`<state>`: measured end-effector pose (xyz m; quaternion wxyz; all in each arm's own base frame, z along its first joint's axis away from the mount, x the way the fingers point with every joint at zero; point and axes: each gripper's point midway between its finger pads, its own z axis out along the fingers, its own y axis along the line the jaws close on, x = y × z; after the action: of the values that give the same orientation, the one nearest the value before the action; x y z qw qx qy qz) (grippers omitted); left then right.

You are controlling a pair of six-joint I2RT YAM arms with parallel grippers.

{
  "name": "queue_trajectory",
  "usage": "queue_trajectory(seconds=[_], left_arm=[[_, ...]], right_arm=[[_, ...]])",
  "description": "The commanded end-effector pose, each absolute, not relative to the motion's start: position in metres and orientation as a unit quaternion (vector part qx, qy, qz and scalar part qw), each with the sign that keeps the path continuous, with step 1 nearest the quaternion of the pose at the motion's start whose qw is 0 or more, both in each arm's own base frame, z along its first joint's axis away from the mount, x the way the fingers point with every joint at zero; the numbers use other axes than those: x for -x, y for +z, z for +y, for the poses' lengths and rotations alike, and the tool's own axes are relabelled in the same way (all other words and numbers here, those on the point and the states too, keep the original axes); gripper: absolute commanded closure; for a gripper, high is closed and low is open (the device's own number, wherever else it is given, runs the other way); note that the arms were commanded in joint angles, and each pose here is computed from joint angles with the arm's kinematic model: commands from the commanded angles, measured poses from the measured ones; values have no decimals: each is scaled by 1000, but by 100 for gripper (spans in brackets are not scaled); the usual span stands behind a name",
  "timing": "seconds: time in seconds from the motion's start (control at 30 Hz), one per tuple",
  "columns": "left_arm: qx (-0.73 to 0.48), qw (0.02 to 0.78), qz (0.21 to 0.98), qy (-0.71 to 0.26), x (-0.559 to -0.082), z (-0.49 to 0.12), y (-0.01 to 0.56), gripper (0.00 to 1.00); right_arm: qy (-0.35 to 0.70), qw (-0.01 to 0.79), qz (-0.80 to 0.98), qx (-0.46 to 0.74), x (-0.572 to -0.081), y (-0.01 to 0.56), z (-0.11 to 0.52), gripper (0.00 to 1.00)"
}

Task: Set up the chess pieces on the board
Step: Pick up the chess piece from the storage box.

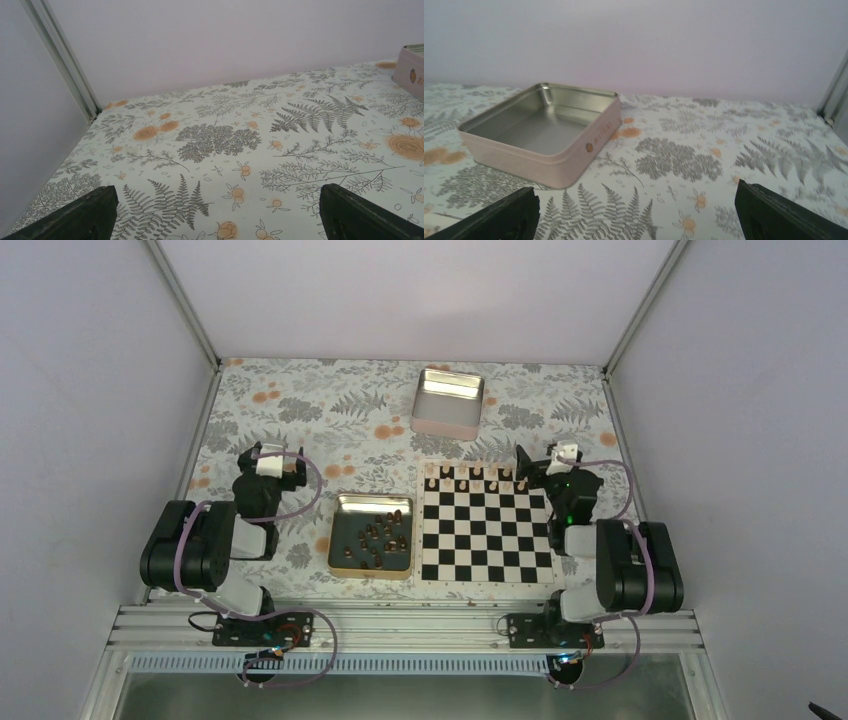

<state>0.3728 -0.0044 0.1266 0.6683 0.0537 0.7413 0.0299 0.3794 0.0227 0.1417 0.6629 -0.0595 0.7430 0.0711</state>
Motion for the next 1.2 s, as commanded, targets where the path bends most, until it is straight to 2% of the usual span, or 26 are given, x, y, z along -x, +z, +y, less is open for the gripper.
queue_trajectory(seconds=[0.0,0.17,0.33,0.37,0.47,0.67,0.83,1.0,1.17], left_arm=[[-54,688,723,32,-376,-6,140,0],[-54,690,721,34,-377,-5,141,0],[-54,692,719,33,-377,-6,143,0],[-54,692,719,34,-377,-6,143,0],[-42,694,717,43,-376,-2,144,0],[-33,696,716,50,-376,0,145,0],[-33,696,716,50,-375,0,145,0],[-32,695,716,50,-375,0,145,0],[-33,695,716,50,-376,0,145,0]], right_arm=[[91,691,708,114,-372,172,36,0],[102,691,706,121,-385,212,35,0],[151,571,790,167,-449,238,46,0],[158,559,791,193,-466,263,51,0],[194,494,816,229,-484,263,62,0],[207,527,745,353,-462,293,107,0],[216,515,708,433,-444,300,162,0],[223,428,694,535,-406,255,240,0],[184,352,687,608,-362,199,297,6]])
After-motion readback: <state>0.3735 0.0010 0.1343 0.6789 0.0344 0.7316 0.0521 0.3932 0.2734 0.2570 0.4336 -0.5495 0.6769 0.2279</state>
